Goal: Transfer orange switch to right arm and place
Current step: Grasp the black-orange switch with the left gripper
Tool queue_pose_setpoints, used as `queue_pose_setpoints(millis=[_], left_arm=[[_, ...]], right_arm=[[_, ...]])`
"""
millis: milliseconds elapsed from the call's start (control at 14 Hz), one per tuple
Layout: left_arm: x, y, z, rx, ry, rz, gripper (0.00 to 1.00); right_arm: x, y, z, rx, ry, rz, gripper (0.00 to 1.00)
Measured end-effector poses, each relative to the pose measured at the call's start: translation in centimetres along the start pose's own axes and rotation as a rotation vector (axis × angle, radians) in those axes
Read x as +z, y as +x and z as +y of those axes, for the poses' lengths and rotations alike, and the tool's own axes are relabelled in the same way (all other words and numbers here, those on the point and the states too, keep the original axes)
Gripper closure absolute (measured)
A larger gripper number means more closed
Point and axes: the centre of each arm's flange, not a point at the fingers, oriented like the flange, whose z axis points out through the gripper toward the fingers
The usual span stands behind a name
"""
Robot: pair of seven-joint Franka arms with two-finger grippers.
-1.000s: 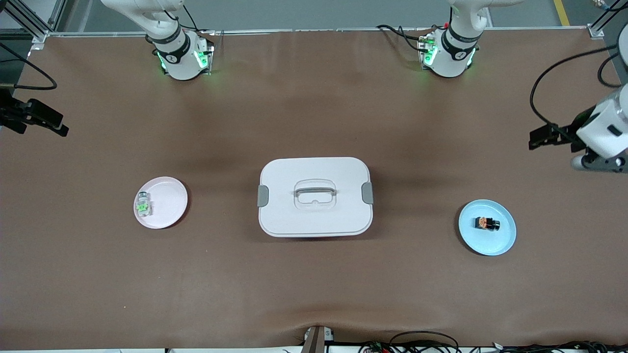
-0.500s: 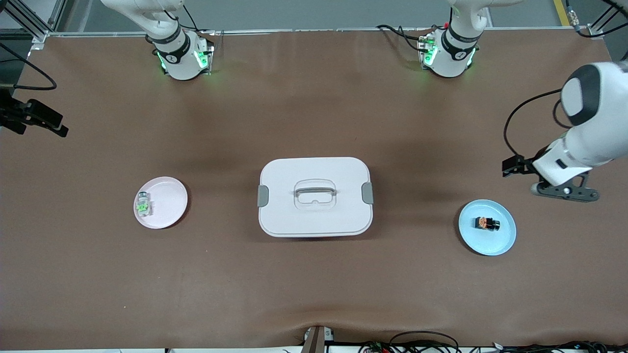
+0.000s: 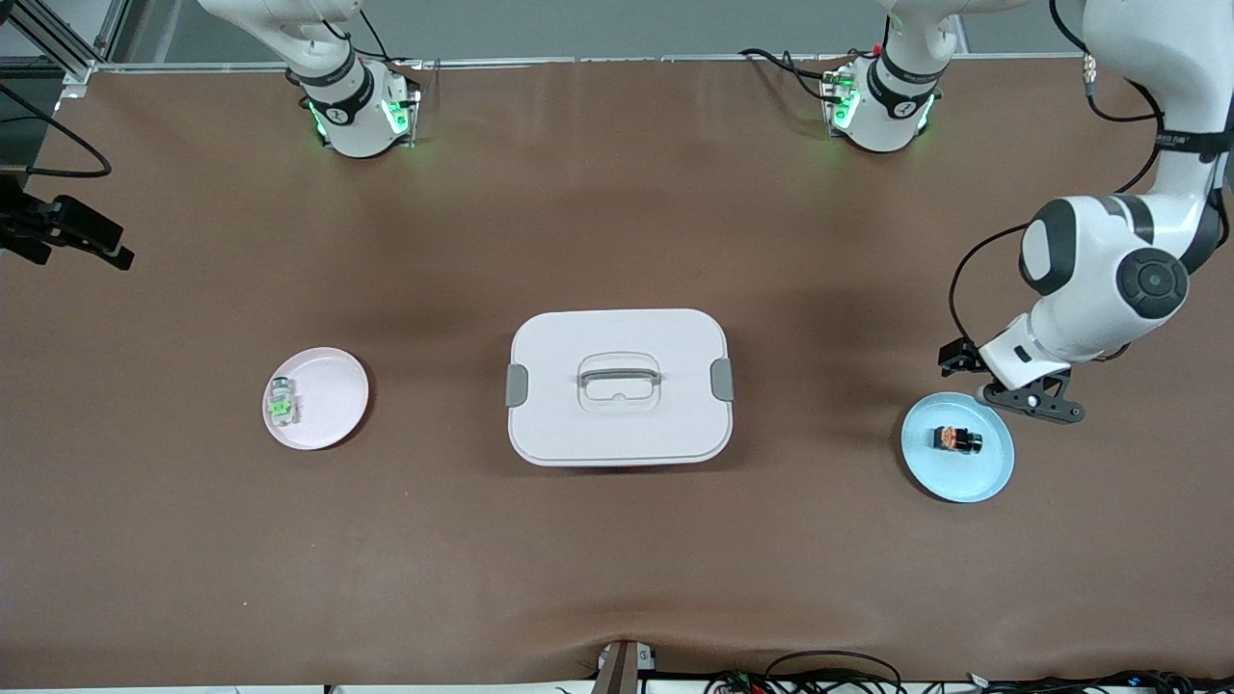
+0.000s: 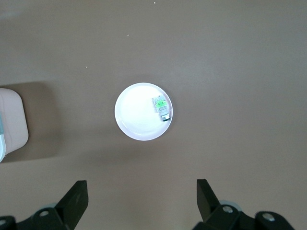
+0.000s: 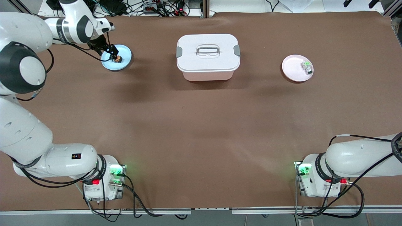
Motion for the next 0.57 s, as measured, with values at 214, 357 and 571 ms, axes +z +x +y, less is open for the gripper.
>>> queue_pose_setpoints(millis=[214, 357, 571], left_arm=[[2.5, 0.5, -1.1, -0.016, -0.001, 0.004, 0.00], [3.5, 1.0, -2.9, -0.042, -0.002, 0.005, 0.00], [4.6, 1.7, -5.5, -0.074, -0.002, 0.009, 0.00]], right_arm=[[0.0, 0.0, 0.0, 0.000, 0.000, 0.003, 0.00], [0.0, 0.0, 0.0, 0.000, 0.000, 0.004, 0.00], [-0.1, 0.1, 0.0, 0.000, 0.000, 0.006, 0.00]])
